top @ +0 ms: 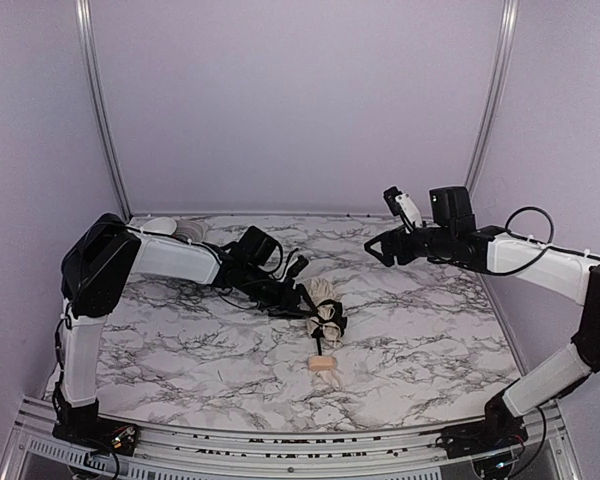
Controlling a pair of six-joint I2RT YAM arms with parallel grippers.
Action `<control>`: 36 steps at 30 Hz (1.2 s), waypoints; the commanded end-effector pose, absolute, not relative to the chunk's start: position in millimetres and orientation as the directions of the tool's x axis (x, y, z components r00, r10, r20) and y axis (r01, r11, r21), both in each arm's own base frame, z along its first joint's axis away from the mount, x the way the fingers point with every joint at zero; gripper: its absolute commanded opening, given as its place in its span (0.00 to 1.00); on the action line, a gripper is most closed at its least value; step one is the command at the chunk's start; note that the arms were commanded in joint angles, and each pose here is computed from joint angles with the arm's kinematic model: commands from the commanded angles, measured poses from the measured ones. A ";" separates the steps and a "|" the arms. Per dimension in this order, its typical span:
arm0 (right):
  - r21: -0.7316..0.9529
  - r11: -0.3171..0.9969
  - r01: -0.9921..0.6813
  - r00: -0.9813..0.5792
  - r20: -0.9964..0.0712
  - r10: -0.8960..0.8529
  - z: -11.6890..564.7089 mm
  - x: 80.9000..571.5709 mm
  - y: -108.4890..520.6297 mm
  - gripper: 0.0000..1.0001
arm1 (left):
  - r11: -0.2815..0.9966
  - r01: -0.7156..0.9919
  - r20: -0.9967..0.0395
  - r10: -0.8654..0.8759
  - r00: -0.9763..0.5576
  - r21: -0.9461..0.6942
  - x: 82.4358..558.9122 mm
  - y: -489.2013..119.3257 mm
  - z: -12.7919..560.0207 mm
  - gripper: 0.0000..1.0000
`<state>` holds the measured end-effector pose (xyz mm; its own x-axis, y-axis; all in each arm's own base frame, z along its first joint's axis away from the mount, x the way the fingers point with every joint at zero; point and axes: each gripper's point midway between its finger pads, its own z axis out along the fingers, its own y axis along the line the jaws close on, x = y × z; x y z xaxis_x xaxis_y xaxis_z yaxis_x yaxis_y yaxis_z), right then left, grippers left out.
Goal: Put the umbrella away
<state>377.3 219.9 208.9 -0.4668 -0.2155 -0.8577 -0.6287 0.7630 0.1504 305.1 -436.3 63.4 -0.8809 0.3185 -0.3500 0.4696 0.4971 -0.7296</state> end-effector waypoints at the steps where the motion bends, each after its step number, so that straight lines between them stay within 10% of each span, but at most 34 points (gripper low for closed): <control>1: 0.136 0.798 -0.587 -0.467 -0.862 -0.197 216.3 388.5 214.1 0.79 | 0.578 0.502 -0.384 0.323 -0.865 -0.644 323.7 -419.8 56.1 0.63; 15: 0.194 0.883 -0.427 -0.473 -0.880 -0.036 217.7 408.3 147.5 0.82 | 0.707 0.607 -0.678 0.248 -0.692 -0.362 362.1 -348.5 150.8 0.74; 19: 0.255 0.932 -0.260 -0.448 -0.886 0.118 212.3 410.8 81.9 0.91 | 0.874 0.439 -0.748 0.145 -0.647 -0.210 392.0 -262.3 170.4 0.98; 36: 0.236 0.914 0.329 -0.246 -0.913 0.325 157.0 377.1 -61.0 0.95 | 0.886 -0.460 -0.950 -0.088 -0.300 0.063 357.7 31.0 176.6 0.99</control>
